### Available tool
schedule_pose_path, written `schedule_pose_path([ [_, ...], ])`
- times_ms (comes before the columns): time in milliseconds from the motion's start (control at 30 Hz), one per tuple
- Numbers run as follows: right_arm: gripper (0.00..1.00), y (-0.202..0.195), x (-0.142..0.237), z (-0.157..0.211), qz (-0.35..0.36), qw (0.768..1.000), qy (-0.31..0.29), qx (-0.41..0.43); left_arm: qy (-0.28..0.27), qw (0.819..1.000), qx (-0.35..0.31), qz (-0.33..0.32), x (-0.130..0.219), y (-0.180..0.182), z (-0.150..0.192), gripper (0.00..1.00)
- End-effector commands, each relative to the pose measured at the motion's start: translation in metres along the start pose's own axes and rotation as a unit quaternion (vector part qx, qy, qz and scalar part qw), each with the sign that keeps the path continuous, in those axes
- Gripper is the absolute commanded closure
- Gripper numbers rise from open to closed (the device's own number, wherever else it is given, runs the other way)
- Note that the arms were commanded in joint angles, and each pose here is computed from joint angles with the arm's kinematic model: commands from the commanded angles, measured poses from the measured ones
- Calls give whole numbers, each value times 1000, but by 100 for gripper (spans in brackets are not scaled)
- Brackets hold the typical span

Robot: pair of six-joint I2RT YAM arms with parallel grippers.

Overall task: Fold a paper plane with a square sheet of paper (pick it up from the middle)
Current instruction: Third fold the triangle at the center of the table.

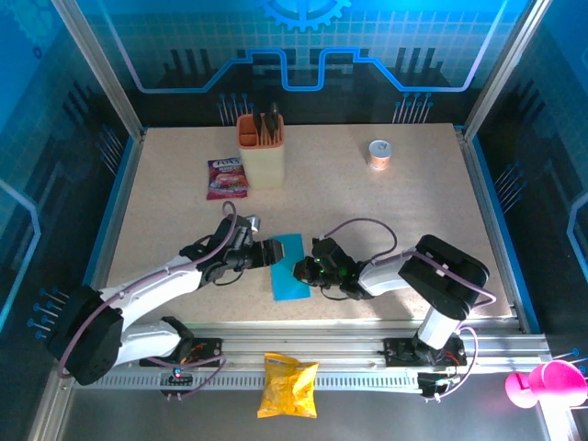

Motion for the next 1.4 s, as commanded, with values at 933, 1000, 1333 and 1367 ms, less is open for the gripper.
schedule_pose_path([
  [933,100,-22,29,22,89,992,29,86,9,999,11,43,-6,-8,11,28],
  [1000,100,-32,25,23,102,992,27,75,12,999,14,43,-6,-9,13,28],
  [1333,100,-61,19,33,110,993,30,13,45,998,37,19,-18,-6,34,28],
  [1367,100,-63,19,34,111,993,30,12,46,998,40,11,-19,-5,36,27],
])
Point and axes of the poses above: each hand's point on the last joint's axis, 136 mm out from that joint toward the fingers, its own x axis back along the fingers, its own y axis along the line the jaws close on, z = x × y, the point moved 7 cm from there along x, back along the fingers, and after that the axes turned 3 degrees about -x, right-handed, at the moved point
